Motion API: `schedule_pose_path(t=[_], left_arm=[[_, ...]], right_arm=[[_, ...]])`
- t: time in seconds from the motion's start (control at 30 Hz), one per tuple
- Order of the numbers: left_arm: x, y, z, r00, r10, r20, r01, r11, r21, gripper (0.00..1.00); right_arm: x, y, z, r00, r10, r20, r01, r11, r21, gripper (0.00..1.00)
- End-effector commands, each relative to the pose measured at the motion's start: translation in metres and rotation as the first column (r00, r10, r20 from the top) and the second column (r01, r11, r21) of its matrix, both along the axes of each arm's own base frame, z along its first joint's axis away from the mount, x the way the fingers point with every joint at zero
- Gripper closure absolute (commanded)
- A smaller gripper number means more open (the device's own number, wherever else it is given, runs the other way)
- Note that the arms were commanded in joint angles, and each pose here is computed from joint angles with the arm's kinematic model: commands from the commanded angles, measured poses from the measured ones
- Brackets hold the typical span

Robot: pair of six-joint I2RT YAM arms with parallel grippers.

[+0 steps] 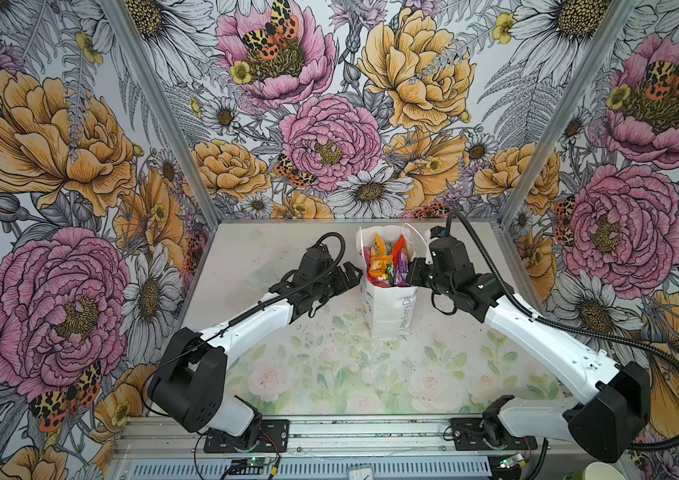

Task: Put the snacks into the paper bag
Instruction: 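Reach the left gripper to the bag rim opposite the right gripper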

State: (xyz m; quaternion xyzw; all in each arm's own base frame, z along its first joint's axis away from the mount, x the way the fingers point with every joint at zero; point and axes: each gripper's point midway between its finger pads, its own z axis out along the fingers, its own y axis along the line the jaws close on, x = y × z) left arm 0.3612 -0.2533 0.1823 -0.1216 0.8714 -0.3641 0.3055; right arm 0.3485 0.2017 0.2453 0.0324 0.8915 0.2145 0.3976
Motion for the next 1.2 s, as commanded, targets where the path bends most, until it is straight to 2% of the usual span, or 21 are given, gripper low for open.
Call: schedule_pose_path(t=[0.0,0.27,0.4,0.53,0.67,0.87,0.97,1.1,1.17], left_arm=[[0.011,-0.004,0.065,0.984,0.004,0.176,0.018,0.992,-0.122,0.01],[0.006,0.047,0.083,0.971,0.095,0.217,-0.071,0.991,-0.115,0.02],[-0.013,0.062,0.099,0.962,0.127,0.243,-0.128,0.992,-0.014,0.02],[-0.035,0.055,0.105,0.962,0.117,0.246,-0.13,0.991,0.036,0.04],[-0.041,0.042,0.105,0.968,0.089,0.234,-0.106,0.992,0.062,0.08],[-0.016,0.051,0.104,0.968,0.135,0.21,-0.154,0.985,0.075,0.2],[-0.007,0.046,0.107,0.97,0.118,0.212,-0.14,0.986,0.093,0.24],[-0.003,0.027,0.097,0.981,0.083,0.177,-0.106,0.986,0.125,0.36],[-0.006,0.022,0.097,0.978,0.082,0.193,-0.113,0.982,0.154,0.42]], right_arm=[[0.002,0.047,0.026,0.992,0.118,0.054,-0.123,0.987,0.106,1.0],[0.012,0.065,0.033,0.989,0.131,0.071,-0.138,0.985,0.106,1.0],[0.013,0.053,0.033,0.994,0.071,0.083,-0.078,0.993,0.089,1.0],[0.011,0.045,0.033,0.995,0.051,0.091,-0.059,0.995,0.08,1.0],[0.009,0.044,0.031,0.995,0.054,0.087,-0.061,0.995,0.082,1.0],[0.005,0.045,0.034,0.993,0.07,0.093,-0.078,0.993,0.086,1.0],[0.004,0.042,0.034,0.993,0.067,0.096,-0.075,0.994,0.083,1.0],[0.004,0.041,0.031,0.994,0.064,0.092,-0.071,0.994,0.078,1.0],[0.004,0.042,0.031,0.994,0.064,0.091,-0.071,0.994,0.078,1.0]])
